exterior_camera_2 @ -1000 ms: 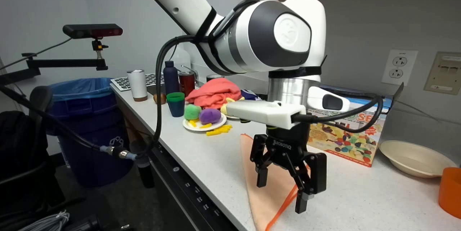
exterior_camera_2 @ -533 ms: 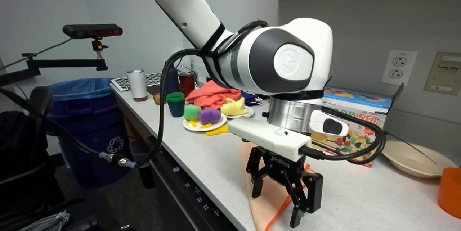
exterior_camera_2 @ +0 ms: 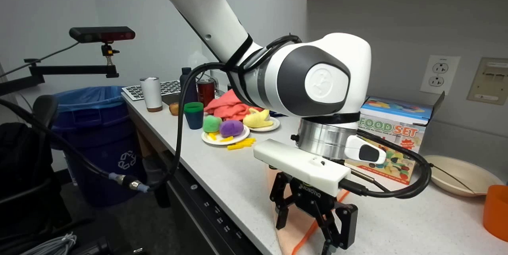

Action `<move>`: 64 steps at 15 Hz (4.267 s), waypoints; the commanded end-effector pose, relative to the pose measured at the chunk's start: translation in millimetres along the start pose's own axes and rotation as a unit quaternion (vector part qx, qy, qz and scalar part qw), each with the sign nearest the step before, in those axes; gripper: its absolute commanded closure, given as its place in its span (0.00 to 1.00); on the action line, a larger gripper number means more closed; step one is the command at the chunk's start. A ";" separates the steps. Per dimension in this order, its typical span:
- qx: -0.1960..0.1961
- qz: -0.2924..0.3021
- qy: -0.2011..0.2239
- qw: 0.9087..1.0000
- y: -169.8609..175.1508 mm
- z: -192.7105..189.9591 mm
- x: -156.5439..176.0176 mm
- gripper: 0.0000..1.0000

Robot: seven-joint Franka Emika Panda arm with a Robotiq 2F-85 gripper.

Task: Fold the towel diagonally three times

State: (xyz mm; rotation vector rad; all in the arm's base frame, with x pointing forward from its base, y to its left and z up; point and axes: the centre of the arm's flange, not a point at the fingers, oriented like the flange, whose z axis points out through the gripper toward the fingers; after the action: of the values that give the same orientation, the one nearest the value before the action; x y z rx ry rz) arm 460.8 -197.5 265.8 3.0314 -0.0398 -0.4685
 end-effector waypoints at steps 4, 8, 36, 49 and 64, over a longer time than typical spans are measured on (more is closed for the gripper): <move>0.027 -0.032 -0.030 0.999 16.6 4.4 -8.4 0.00; 0.037 -0.044 -0.046 0.997 14.7 7.6 -16.7 0.32; -0.121 -0.127 0.160 0.971 -155.7 -145.6 -2.9 0.99; -0.118 -0.191 0.203 0.953 -227.7 -113.6 1.7 0.99; -0.117 -0.157 0.263 0.945 -267.4 -99.2 64.5 0.58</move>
State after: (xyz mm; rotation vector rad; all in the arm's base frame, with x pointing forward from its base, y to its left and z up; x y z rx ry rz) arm 542.8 67.3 320.8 2.8489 0.5177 0.2449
